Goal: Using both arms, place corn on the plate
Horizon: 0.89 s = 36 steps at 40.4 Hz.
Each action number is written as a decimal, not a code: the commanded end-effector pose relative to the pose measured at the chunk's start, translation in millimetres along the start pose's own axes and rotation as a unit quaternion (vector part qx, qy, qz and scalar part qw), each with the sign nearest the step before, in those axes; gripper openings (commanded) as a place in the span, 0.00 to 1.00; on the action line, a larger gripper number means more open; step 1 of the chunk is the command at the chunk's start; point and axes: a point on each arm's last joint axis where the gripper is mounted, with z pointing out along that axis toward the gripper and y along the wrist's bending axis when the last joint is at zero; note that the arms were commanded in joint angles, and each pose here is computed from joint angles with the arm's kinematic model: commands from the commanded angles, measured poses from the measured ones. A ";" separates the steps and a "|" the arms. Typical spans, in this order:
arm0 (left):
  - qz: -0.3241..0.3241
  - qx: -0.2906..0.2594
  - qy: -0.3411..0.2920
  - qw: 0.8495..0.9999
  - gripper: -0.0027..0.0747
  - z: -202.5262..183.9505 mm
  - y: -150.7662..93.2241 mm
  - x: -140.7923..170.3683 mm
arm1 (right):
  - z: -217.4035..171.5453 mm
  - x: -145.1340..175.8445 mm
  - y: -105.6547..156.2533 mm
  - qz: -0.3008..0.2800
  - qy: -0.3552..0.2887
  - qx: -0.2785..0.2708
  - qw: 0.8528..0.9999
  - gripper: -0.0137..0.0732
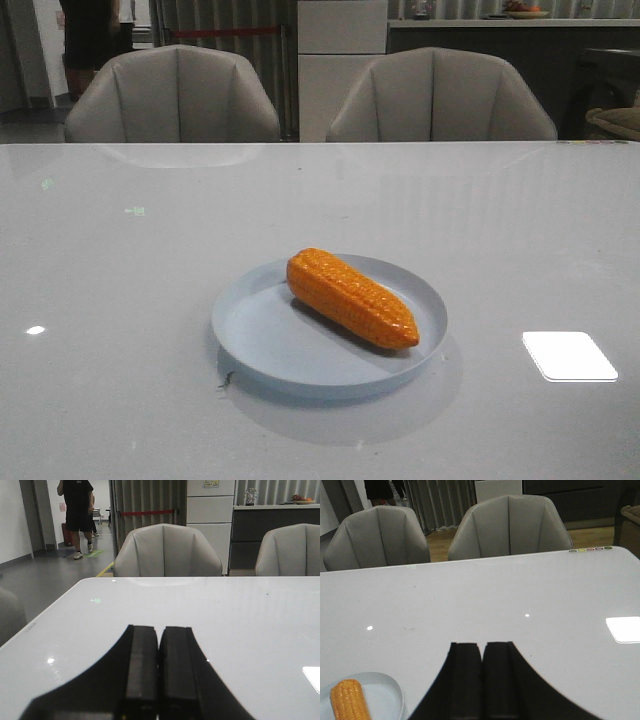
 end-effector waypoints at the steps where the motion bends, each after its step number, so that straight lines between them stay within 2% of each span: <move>1: -0.009 0.001 -0.031 0.999 0.16 -0.8 -0.3 4.4 | -2.9 -10.1 -1.0 -0.004 -0.070 0.003 0.998 0.22; 6: -0.009 0.001 -0.031 0.999 0.16 -0.8 -0.3 4.4 | -7.3 -0.6 -2.2 -0.004 -0.093 -0.002 0.996 0.22; 28: -0.009 0.001 -0.031 0.999 0.16 -0.8 -0.3 4.4 | -23.5 61.2 -11.4 -0.004 -0.095 -0.008 0.995 0.22; 36: -0.009 0.001 -0.031 0.999 0.16 -0.8 -0.3 4.4 | -24.2 64.9 -11.6 -0.004 -0.082 -0.009 0.997 0.22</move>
